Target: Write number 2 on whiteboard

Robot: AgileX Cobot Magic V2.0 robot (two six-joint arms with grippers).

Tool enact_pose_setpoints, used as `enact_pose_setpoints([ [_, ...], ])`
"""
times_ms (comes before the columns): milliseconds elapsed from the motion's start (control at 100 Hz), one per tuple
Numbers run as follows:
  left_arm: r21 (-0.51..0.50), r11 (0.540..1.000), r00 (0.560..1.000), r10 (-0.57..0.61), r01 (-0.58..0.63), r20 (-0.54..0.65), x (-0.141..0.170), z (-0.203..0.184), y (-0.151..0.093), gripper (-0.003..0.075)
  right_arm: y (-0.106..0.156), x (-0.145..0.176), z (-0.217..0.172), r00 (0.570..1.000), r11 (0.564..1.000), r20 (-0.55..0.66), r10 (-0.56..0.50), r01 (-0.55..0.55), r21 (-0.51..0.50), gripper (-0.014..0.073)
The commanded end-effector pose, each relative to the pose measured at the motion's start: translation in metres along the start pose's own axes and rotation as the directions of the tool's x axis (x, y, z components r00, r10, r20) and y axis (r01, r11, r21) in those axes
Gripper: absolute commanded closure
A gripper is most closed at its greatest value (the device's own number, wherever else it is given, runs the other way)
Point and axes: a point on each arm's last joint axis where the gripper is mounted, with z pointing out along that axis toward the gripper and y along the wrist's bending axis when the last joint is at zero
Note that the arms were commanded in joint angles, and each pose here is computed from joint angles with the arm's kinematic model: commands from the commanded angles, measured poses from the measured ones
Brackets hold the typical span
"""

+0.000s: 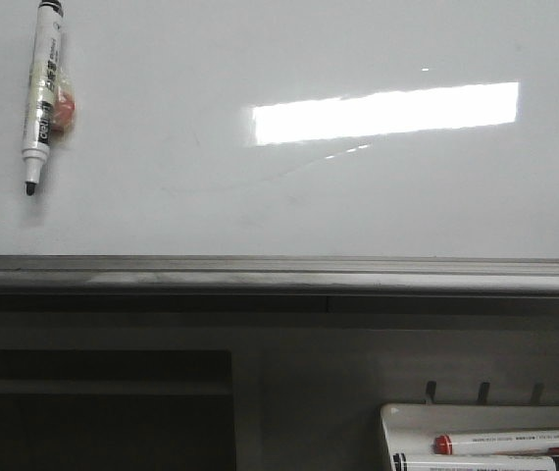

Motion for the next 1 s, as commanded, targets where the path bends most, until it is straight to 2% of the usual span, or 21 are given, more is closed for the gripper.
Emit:
enact_pose_setpoints([
  [0, 0.027, 0.991, 0.986, -0.134, 0.132, 0.100, -0.006, -0.002, -0.001, 0.0741, 0.000, 0.001, -0.003, 0.999, 1.000, 0.054, -0.004, 0.004, -0.005, 0.0666],
  [60, 0.034, 0.976, 0.968, -0.216, 0.213, 0.128, -0.009, -0.003, 0.000, 0.0741, 0.000, -0.002, -0.003, 0.998, 1.000, 0.061, 0.003, -0.003, -0.006, 0.0666],
  [140, 0.048, 0.970, 0.950, -0.242, 0.237, 0.197, -0.015, -0.004, 0.001, 0.0741, 0.000, -0.006, -0.001, 0.999, 1.000, 0.036, 0.004, -0.004, 0.002, 0.0666],
  [210, 0.053, 0.970, 0.945, -0.244, 0.238, 0.218, -0.018, -0.004, 0.001, 0.0741, 0.000, -0.011, 0.000, 1.000, 1.000, -0.026, 0.012, -0.012, 0.019, 0.0666],
  [280, 0.052, 0.971, 0.950, -0.238, 0.232, 0.203, -0.021, -0.004, 0.000, 0.0741, -0.001, -0.015, 0.000, 0.988, 0.996, -0.138, 0.072, -0.065, 0.058, 0.0666],
  [360, 0.045, 0.972, 0.960, -0.236, 0.232, 0.148, -0.030, -0.004, -0.002, 0.0741, 0.000, -0.019, -0.001, 0.945, 0.986, -0.288, 0.155, -0.129, 0.107, 0.0666],
  [410, 0.034, 0.973, 0.970, -0.229, 0.227, 0.082, -0.039, -0.002, -0.003, 0.0741, 0.002, -0.027, 0.001, 0.923, 0.974, -0.314, 0.221, -0.194, 0.117, 0.0665],
  [470, 0.014, 0.987, 0.987, -0.158, 0.158, -0.019, -0.050, 0.001, -0.005, 0.0741, 0.005, -0.033, 0.004, 0.884, 0.962, -0.381, 0.271, -0.236, 0.136, 0.0664],
  [570, 0.004, 0.994, 0.987, -0.106, 0.107, -0.118, -0.075, 0.007, -0.007, 0.0741, 0.007, -0.038, 0.011, 0.777, 0.968, -0.579, 0.247, -0.178, 0.174, 0.0664],
  [620, 0.002, 0.996, 0.984, -0.084, 0.085, -0.155, -0.082, 0.012, -0.007, 0.0741, 0.008, -0.045, 0.016, 0.741, 0.981, -0.643, 0.191, -0.121, 0.153, 0.0664],
  [710, 0.003, 0.998, 0.983, -0.066, 0.068, -0.173, -0.090, 0.020, -0.008, 0.0740, 0.009, -0.051, 0.024, 0.680, 0.986, -0.715, 0.165, -0.087, 0.144, 0.0664],
  [860, 0.039, 0.999, 0.983, 0.001, 0.006, -0.182, -0.091, 0.027, -0.010, 0.0734, 0.009, -0.050, 0.033, 0.647, 0.985, -0.744, 0.166, -0.082, 0.149, 0.0665],
  [990, 0.108, 0.994, 0.989, 0.008, 0.008, -0.146, -0.094, 0.027, -0.015, 0.0629, 0.009, -0.047, 0.033, 0.643, 0.983, -0.744, 0.179, -0.097, 0.153, 0.0666],
])
